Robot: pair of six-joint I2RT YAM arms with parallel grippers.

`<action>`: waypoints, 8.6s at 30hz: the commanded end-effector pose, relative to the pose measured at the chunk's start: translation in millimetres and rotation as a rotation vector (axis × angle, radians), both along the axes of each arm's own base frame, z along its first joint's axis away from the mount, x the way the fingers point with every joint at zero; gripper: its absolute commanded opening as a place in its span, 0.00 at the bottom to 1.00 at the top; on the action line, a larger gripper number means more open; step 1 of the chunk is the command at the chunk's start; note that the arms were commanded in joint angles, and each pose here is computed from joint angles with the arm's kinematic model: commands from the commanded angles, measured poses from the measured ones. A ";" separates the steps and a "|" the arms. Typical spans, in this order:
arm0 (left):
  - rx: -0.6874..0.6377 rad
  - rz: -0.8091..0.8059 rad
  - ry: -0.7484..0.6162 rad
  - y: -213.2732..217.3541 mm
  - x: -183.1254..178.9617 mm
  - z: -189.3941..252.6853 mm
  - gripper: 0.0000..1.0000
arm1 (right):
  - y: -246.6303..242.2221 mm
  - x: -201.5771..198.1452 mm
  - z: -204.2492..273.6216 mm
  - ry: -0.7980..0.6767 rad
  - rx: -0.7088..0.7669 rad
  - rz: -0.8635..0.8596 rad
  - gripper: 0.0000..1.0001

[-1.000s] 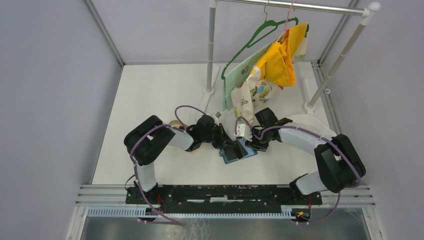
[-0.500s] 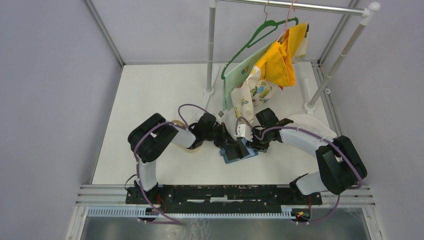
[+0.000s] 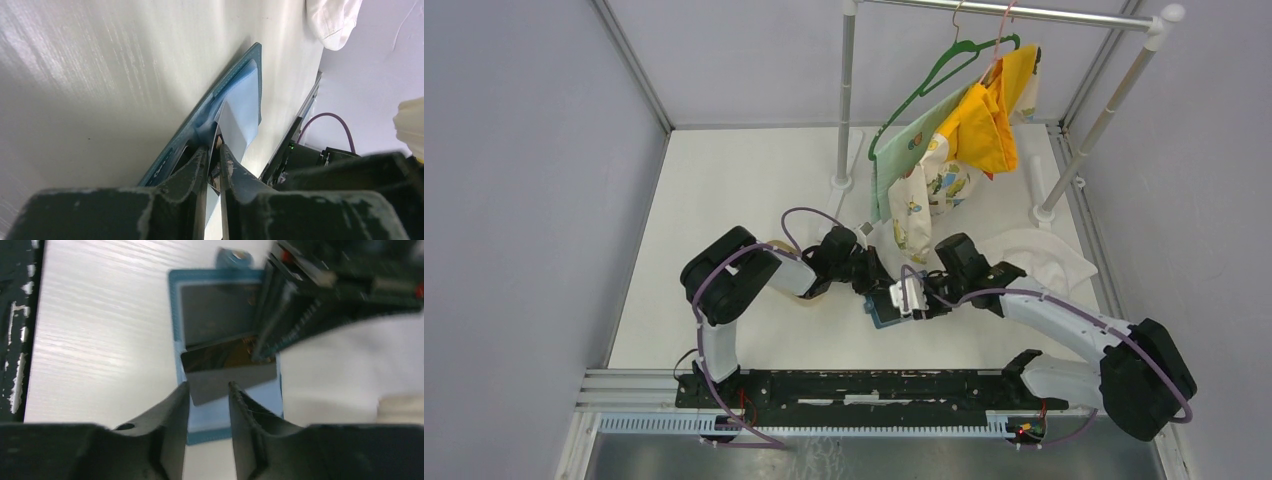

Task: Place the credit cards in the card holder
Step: Insert the credit card into the card holder.

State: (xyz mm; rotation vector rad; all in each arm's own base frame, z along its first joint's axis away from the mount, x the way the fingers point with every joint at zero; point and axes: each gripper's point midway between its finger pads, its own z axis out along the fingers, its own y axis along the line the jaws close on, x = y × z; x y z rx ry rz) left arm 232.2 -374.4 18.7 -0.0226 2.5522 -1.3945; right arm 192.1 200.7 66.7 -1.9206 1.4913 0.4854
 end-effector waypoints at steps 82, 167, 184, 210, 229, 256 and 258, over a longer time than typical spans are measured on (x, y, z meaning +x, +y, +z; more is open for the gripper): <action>0.061 -0.055 -0.073 0.5 1.0 -5.4 0.42 | 24.1 28.6 -40.1 -0.256 -0.342 -0.064 0.09; 0.299 0.025 -0.502 1.1 -9.0 21.9 0.21 | -35.4 48.3 -12.0 0.605 0.323 -0.699 0.54; 0.359 0.015 -0.486 1.3 -5.3 5.9 0.13 | -22.6 31.0 -17.9 0.764 0.351 -0.651 0.43; 0.353 0.017 -0.489 4.4 -7.1 11.5 0.11 | -2.0 10.8 -5.3 0.986 0.486 -0.590 0.42; 0.346 -0.003 -0.479 3.5 -11.5 9.7 0.05 | -24.5 36.2 -32.7 0.939 0.457 -0.884 0.45; 0.249 -0.019 -0.472 -8.6 -17.2 25.3 0.09 | -2.7 15.8 -25.3 1.076 0.476 -0.773 0.28; 0.237 -0.013 -0.476 -8.8 -16.7 29.7 0.11 | -3.6 17.0 -27.7 1.073 0.464 -0.780 0.27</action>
